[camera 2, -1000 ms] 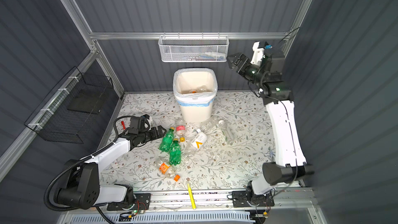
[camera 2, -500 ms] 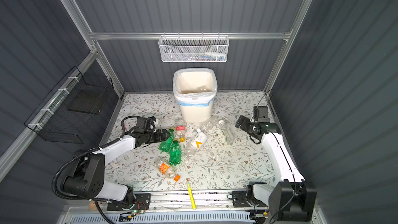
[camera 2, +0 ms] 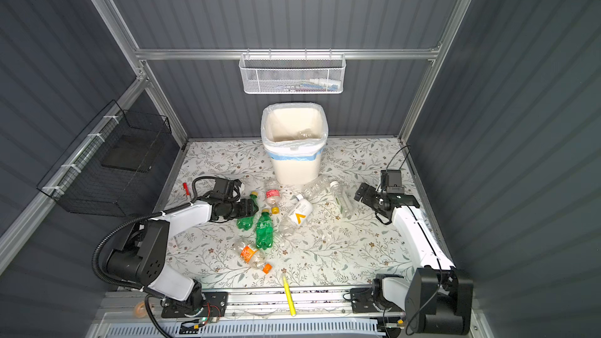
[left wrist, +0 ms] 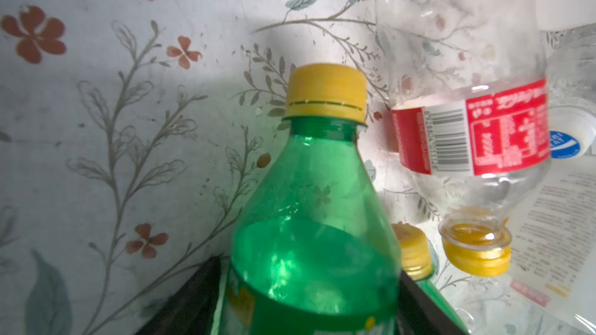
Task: Throw the plastic bottles in the bin
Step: 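Grasp the green soda bottle with the left gripper while the right gripper returns, then lift the green bottle over the bin with the left gripper and drop it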
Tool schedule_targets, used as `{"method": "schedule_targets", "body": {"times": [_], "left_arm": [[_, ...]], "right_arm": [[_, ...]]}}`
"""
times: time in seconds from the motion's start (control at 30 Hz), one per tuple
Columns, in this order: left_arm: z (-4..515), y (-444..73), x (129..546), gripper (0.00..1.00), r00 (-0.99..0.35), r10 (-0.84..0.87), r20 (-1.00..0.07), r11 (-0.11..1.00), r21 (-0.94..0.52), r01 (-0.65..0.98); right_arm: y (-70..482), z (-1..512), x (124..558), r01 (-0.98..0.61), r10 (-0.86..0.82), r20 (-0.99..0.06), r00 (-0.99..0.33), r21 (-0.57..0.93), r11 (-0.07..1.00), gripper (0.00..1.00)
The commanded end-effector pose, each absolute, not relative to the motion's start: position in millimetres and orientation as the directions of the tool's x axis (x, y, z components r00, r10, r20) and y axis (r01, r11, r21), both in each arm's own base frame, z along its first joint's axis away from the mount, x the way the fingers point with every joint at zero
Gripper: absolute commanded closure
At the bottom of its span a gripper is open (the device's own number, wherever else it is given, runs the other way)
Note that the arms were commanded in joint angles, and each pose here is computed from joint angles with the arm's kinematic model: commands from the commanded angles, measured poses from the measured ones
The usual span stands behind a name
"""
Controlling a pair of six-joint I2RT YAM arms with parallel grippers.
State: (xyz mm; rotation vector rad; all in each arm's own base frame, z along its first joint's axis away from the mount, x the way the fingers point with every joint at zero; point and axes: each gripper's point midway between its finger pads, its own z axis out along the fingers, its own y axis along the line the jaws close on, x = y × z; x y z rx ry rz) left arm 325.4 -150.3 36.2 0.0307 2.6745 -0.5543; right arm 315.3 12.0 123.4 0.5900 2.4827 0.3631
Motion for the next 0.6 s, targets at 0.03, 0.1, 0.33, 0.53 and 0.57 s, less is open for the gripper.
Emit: {"method": "schedule_targets", "body": {"times": [0.03,0.1,0.33,0.53,0.57], "left_arm": [[33,-149,328,0.29,-0.92,-0.07,-0.386,0.93,-0.359,0.08],[31,-147,327,0.33,-0.92,-0.07,-0.385,0.934,-0.349,0.075],[55,-141,333,0.43,-0.894,-0.099,-0.437,0.941,-0.334,0.059],[243,-165,407,0.44,-0.663,-0.166,-0.729,0.895,-0.395,0.21],[290,-178,419,0.44,-0.605,-0.182,-0.775,0.863,-0.421,0.28]], "right_arm": [[16,111,319,0.329,0.497,-0.436,-0.751,0.405,0.853,0.01],[17,108,319,0.332,0.501,-0.429,-0.752,0.41,0.85,0.01],[20,102,318,0.331,0.502,-0.41,-0.761,0.421,0.845,0.01],[26,101,317,0.327,0.514,-0.39,-0.764,0.453,0.829,0.01],[27,102,317,0.326,0.516,-0.387,-0.765,0.459,0.827,0.01]]}}
